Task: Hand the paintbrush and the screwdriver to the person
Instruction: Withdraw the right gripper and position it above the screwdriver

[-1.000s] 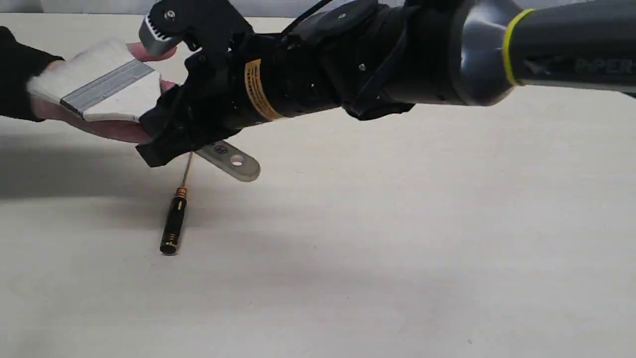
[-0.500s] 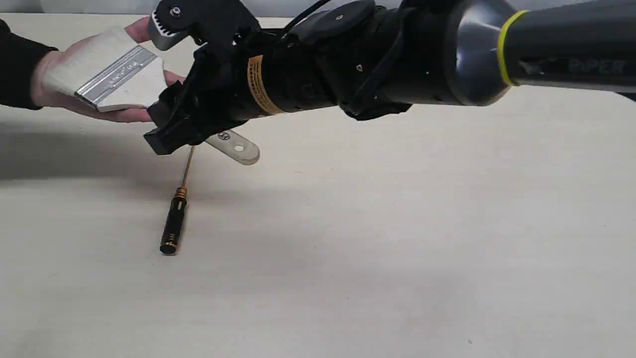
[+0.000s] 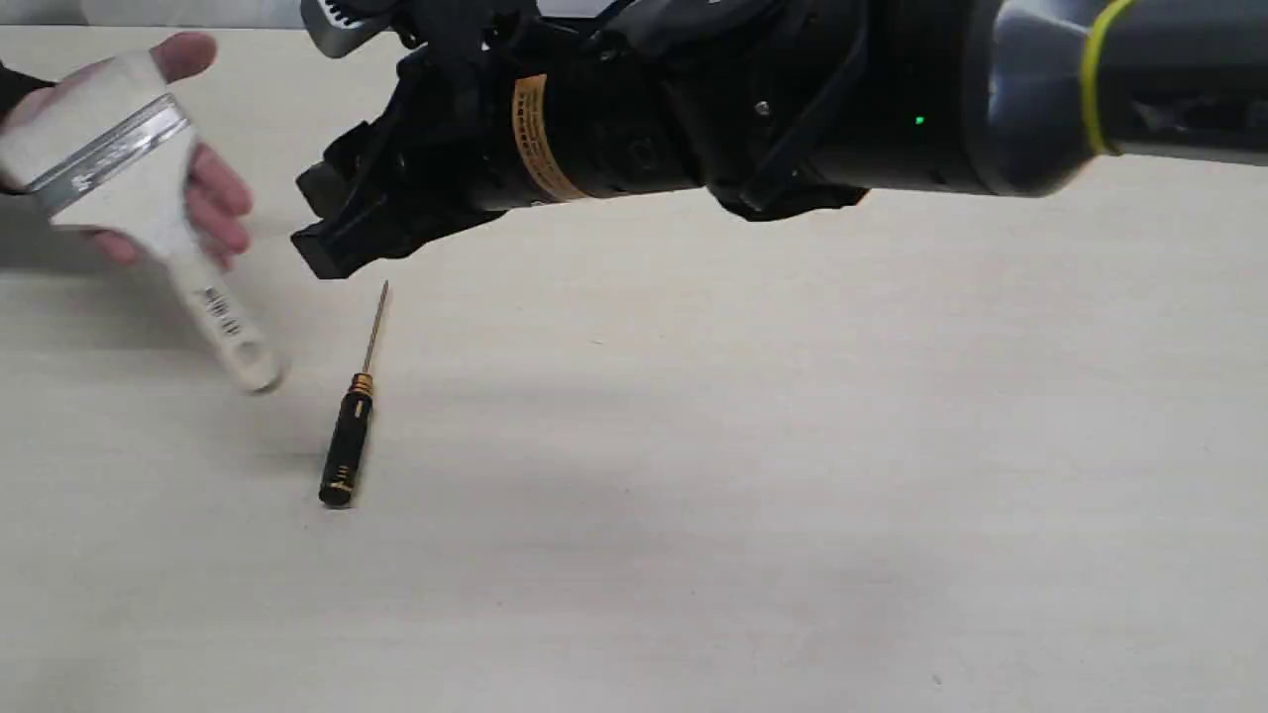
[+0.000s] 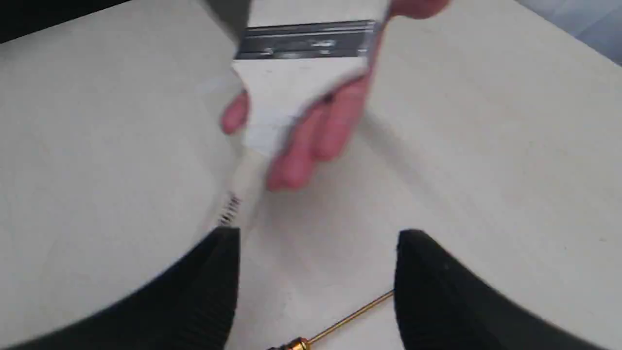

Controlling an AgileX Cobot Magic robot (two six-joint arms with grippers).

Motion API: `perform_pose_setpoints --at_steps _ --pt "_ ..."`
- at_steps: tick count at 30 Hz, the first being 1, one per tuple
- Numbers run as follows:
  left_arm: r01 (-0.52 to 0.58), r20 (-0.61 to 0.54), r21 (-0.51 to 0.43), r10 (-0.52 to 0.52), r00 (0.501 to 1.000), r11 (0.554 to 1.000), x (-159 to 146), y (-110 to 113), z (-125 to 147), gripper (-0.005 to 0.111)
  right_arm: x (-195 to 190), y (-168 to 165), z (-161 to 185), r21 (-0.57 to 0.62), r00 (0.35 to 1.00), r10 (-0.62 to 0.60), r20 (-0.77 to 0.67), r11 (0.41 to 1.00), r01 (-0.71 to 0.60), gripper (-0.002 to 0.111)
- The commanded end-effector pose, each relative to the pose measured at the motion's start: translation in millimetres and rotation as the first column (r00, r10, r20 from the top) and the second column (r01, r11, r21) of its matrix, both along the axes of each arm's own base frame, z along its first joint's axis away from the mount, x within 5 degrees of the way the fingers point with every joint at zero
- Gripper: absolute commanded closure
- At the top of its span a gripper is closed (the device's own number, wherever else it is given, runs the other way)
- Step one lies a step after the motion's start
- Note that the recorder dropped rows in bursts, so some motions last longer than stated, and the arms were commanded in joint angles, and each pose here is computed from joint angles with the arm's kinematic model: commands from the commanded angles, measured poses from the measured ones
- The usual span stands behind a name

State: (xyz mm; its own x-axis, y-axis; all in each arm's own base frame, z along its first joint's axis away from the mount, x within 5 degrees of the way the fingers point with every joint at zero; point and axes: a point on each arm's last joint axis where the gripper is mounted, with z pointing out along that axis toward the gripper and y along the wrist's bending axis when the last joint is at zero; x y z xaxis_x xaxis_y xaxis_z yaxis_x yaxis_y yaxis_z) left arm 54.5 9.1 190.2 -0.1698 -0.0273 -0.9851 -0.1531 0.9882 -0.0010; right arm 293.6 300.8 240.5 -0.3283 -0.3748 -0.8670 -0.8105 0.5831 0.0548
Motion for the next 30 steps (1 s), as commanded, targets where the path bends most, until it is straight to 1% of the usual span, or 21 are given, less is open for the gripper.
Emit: perform_pose_setpoints --at_steps 1,3,9,13,17,21,30 --pt "0.009 0.01 -0.006 -0.009 1.0 1.0 0 -1 0 0.107 -4 -21 -1 -0.028 0.999 -0.036 0.004 0.999 0.036 0.065" --pt "0.009 0.01 -0.006 -0.009 1.0 1.0 0 -1 0 0.107 -9 -32 -5 -0.043 0.999 -0.049 -0.01 0.998 0.049 0.067" --pt "0.009 0.01 -0.006 -0.009 1.0 1.0 0 -1 0 0.107 -25 -54 -28 -0.115 0.994 -0.085 -0.063 0.99 0.077 0.067" --pt "0.009 0.01 -0.006 -0.009 1.0 1.0 0 -1 0 0.107 -33 -57 -40 -0.134 0.991 -0.082 -0.105 0.989 0.067 0.067" --pt "0.009 0.01 -0.006 -0.009 1.0 1.0 0 -1 0 0.107 -34 -57 -41 -0.143 0.992 -0.068 -0.102 0.988 0.053 0.067" --pt "0.009 0.01 -0.006 -0.009 1.0 1.0 0 -1 0 0.107 -34 -56 -39 -0.196 1.0 0.022 -0.015 0.98 -0.025 0.067" --pt "0.009 0.013 -0.001 -0.009 1.0 1.0 0 -1 1 0.107 -35 -56 -39 -0.183 0.999 0.026 -0.03 0.983 -0.031 0.067"
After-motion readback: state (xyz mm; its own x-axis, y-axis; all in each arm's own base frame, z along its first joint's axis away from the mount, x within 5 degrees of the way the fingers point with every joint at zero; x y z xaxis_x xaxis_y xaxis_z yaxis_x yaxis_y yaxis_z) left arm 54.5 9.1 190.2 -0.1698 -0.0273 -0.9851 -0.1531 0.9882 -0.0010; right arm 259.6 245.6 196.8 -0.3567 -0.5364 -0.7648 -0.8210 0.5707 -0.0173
